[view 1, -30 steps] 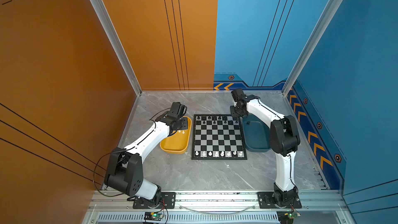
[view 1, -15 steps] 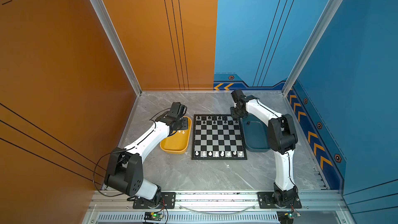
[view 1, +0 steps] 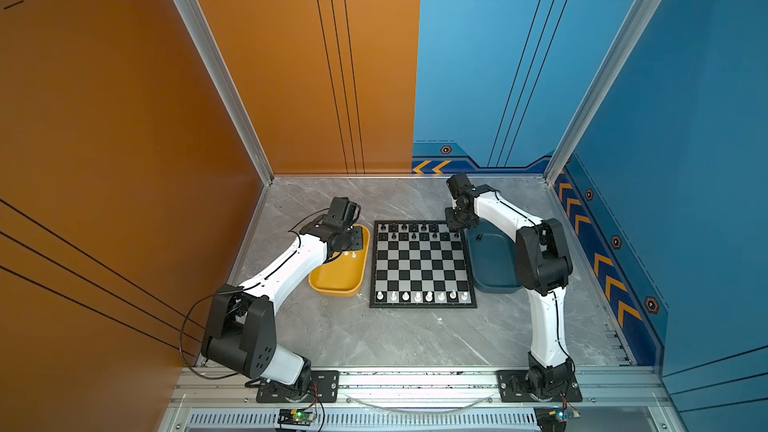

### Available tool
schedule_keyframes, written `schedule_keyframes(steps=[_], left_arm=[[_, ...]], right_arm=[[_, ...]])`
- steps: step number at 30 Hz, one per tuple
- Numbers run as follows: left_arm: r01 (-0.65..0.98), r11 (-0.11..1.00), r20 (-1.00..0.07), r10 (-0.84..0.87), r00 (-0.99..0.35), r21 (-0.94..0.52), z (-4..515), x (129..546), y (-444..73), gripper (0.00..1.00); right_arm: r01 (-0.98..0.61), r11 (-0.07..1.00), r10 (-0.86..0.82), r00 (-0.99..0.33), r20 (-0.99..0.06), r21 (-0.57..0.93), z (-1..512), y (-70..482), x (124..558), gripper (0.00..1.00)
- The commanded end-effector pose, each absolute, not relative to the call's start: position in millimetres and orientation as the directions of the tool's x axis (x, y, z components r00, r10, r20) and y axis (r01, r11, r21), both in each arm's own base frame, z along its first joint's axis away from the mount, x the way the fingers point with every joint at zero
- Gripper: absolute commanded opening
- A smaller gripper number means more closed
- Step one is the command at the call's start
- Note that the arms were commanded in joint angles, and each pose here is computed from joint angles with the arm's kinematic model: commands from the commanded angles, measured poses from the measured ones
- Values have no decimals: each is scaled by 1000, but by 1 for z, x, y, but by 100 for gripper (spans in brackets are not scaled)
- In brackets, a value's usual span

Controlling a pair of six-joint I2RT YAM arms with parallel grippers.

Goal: Set up the chess pieces on the board
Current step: 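Lower the black piece onto the corner square and open the right gripper, then move the open right gripper back over the teal tray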

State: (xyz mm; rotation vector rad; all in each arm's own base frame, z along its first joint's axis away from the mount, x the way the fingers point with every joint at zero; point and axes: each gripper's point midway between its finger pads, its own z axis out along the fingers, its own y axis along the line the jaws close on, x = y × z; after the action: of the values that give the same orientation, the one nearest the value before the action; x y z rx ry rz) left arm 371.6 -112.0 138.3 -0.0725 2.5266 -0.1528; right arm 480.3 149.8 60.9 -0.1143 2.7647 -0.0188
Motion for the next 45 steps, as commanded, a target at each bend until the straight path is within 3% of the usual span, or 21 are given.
schedule_keyframes(steps=[1, 6, 20, 31, 40, 45], left_arm=[[-20, 990, -566, -95, -819, -138, 139, 371, -110, 40], [-19, 990, -566, -95, -819, -138, 139, 370, -110, 40], [-15, 990, -568, -94, -818, -143, 140, 370, -111, 40], [-14, 989, -575, -98, -813, -148, 144, 369, -111, 40], [-12, 988, -574, -98, -813, -153, 144, 368, -113, 40], [-8, 988, -579, -97, -810, -154, 146, 368, -113, 40]], right_arm=[[-77, 997, -79, -942, -327, -20, 50, 149, 475, 3], [-78, 997, -79, -942, -326, -16, 51, 149, 473, 16], [-83, 997, -79, -933, -351, -4, 65, 150, 474, 34], [-77, 997, -80, -912, -401, -23, 91, 145, 472, 40], [-38, 998, -61, -834, -548, -53, 164, 120, 462, 44], [20, 998, -14, -815, -579, -53, 178, 96, 449, 44]])
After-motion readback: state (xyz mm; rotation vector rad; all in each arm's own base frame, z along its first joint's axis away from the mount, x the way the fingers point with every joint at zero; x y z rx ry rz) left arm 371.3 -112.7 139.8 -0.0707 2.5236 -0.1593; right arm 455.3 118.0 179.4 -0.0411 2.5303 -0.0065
